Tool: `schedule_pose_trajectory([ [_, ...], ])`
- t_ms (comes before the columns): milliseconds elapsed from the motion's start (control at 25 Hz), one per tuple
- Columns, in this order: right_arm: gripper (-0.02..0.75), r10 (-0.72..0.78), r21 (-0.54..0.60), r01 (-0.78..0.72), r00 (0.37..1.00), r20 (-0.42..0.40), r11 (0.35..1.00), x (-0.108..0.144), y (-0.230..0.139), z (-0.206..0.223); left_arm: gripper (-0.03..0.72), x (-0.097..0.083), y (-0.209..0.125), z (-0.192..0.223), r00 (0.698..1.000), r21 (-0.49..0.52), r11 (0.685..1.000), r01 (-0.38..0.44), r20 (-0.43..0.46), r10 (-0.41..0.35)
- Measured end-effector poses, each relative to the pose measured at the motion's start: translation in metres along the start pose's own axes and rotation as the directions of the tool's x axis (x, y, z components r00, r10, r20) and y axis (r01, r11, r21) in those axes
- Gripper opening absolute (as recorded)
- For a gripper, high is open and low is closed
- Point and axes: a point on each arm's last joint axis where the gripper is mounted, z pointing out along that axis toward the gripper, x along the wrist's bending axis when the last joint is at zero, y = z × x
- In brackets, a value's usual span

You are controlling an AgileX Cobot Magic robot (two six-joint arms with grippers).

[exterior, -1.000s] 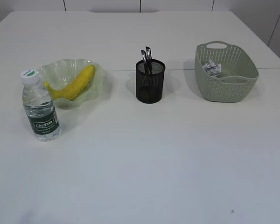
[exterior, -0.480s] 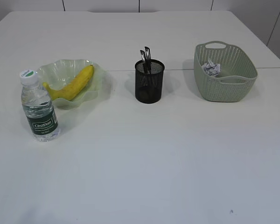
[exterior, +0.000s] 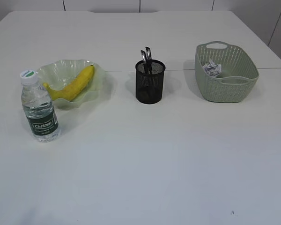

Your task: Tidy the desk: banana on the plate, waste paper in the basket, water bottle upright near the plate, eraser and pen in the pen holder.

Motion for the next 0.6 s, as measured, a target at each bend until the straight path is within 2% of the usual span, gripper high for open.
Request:
schedule_pose_trajectory([
  [600, -0.013, 0.0, 0.0, 0.0, 1.0, 0.0, 1.0, 0.0, 0.0, 0.0, 0.214, 0.0, -0.0006, 0.0, 1.0, 0.007, 1.0, 0.0, 0.0, 0.0],
])
